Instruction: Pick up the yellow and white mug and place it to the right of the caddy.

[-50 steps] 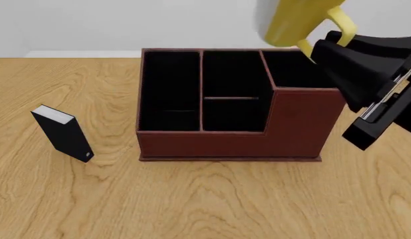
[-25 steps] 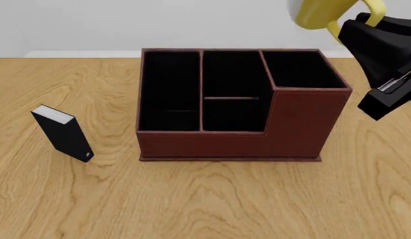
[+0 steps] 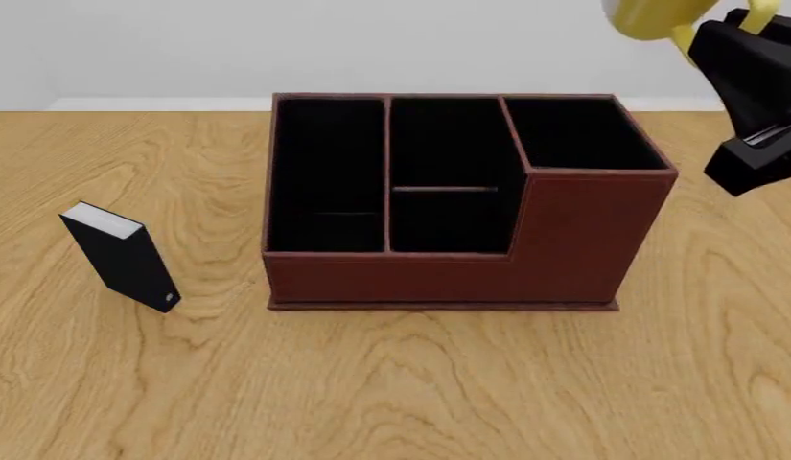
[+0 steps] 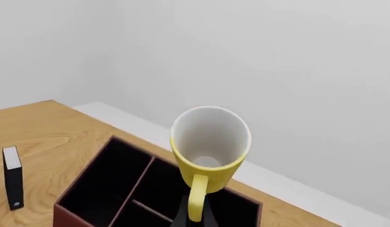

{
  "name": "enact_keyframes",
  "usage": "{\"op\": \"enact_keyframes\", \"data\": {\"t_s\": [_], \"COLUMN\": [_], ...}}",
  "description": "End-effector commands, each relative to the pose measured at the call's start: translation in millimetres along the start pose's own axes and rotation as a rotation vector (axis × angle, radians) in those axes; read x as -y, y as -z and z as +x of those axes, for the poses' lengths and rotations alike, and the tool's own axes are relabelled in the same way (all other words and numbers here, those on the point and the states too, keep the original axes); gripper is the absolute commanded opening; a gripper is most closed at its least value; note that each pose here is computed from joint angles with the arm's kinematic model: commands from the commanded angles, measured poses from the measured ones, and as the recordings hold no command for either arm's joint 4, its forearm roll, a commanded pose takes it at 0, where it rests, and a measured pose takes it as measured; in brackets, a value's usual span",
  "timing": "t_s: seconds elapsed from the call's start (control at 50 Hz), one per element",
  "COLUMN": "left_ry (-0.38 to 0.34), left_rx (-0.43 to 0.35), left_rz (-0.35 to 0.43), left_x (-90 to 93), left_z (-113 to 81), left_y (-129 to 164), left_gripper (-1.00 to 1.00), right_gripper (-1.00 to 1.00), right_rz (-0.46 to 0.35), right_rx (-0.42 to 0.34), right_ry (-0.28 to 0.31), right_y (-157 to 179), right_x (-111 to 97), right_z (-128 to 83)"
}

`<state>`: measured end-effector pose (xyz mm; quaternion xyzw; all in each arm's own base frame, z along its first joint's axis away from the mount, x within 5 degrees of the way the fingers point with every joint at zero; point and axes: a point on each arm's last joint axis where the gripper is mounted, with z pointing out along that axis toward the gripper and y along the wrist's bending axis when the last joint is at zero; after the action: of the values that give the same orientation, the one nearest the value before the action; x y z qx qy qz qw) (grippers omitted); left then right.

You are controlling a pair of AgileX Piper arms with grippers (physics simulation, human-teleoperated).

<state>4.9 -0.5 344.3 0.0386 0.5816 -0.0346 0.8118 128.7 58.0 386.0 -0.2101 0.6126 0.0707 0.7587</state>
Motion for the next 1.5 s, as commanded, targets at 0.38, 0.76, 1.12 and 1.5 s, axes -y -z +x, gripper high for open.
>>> {"op": "enact_keyframes", "data": {"t_s": [0.38, 0.76, 1.12, 1.5], "left_ry": [0.004, 0.026, 0.037, 0.040], "left_rx": [-0.006, -0.006, -0.016, -0.025], "left_rz": [0.006, 0.014, 0.021, 0.029], "left_x": [0.2, 0.4, 0.7, 1.1], "left_z": [5.8, 8.4, 14.5, 19.5], "left_y": [-3, -4, -7, -10], "left_gripper": [1.00, 1.00, 1.00, 1.00], "right_gripper": [-1.00, -1.00, -1.00, -1.00], "right_rz": [0.163, 0.262, 0.360, 0.439], "right_rx": [-0.028, -0.073, -0.111, -0.160], "right_ry": [0.037, 0.054, 0.062, 0.046], "right_y": [-6, -10, -16, -21], "right_x": [24, 40, 58, 75], "right_z": [6, 21, 30, 49]}}
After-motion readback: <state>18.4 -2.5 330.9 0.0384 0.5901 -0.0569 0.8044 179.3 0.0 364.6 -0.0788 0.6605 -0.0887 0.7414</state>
